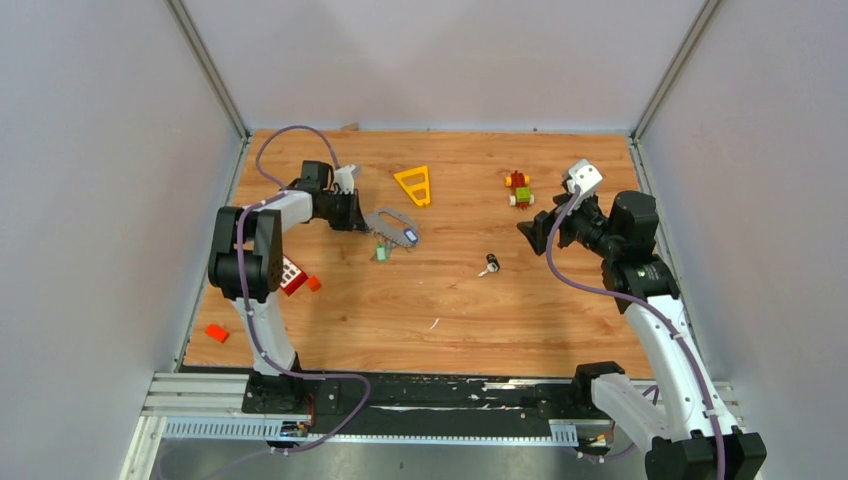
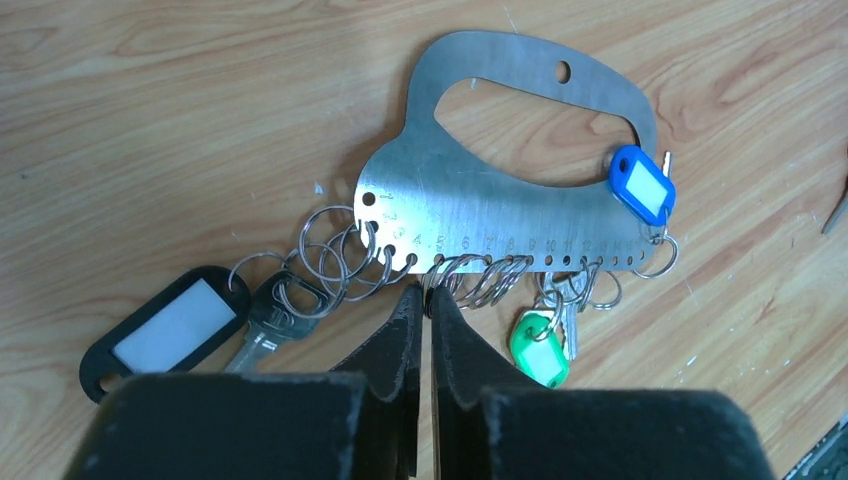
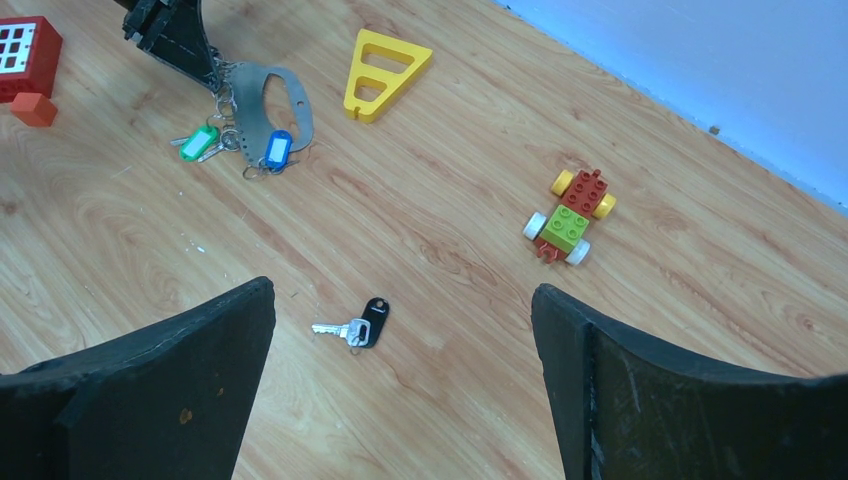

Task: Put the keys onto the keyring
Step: Pick up the keyring from the center of the board.

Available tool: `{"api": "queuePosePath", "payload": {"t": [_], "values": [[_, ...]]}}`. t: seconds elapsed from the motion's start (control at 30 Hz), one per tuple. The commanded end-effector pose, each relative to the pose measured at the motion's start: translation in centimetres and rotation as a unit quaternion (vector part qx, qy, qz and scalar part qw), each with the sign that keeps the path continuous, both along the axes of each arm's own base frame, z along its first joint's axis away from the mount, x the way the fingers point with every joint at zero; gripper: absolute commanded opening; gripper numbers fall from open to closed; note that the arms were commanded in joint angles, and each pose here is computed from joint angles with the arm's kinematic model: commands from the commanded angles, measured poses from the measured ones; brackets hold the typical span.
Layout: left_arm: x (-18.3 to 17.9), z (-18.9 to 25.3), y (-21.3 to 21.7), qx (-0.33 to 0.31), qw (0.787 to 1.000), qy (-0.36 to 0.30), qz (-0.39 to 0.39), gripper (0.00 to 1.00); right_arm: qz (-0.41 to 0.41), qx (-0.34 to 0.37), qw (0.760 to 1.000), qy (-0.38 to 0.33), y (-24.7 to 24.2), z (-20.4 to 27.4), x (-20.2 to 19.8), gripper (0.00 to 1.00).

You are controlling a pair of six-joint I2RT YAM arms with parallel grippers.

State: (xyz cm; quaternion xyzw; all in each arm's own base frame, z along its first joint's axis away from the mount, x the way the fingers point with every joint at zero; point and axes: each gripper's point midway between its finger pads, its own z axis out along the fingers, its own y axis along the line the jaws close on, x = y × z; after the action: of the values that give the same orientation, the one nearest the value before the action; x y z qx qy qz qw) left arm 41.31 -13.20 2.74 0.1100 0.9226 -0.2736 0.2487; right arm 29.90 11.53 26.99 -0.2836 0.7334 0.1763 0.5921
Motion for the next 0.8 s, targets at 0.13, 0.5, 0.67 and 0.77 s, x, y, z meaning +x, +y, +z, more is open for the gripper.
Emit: {"api": "queuePosePath", "payload": {"t": [0.13,0.5,0.67,0.77], "values": [[-1.3,5.5,0.1,0.005,0.995,-0.078,-0.056,0.01,0.028,0.003,0.999,-0.018,0.8,0.6,-0.4,1.0],[-4.5,11.8,-3.1,0.046,0.962,-0.199,-0.18,0.0,0.104,0.023,0.994,-0.014,3.4,1.8,-1.4,1.0],[-6.5,15.2,-5.8,0.027,0.938,-0.258,-0.231,0.0,0.223,0.021,0.974,-0.013,7.3,2.7,-3.1,1.0],[-7.4,16.9,-7.3,0.004,0.927,-0.282,-0.245,0.0,0.27,0.016,0.963,-0.019,9.8,2.6,-3.5,0.98]]}}
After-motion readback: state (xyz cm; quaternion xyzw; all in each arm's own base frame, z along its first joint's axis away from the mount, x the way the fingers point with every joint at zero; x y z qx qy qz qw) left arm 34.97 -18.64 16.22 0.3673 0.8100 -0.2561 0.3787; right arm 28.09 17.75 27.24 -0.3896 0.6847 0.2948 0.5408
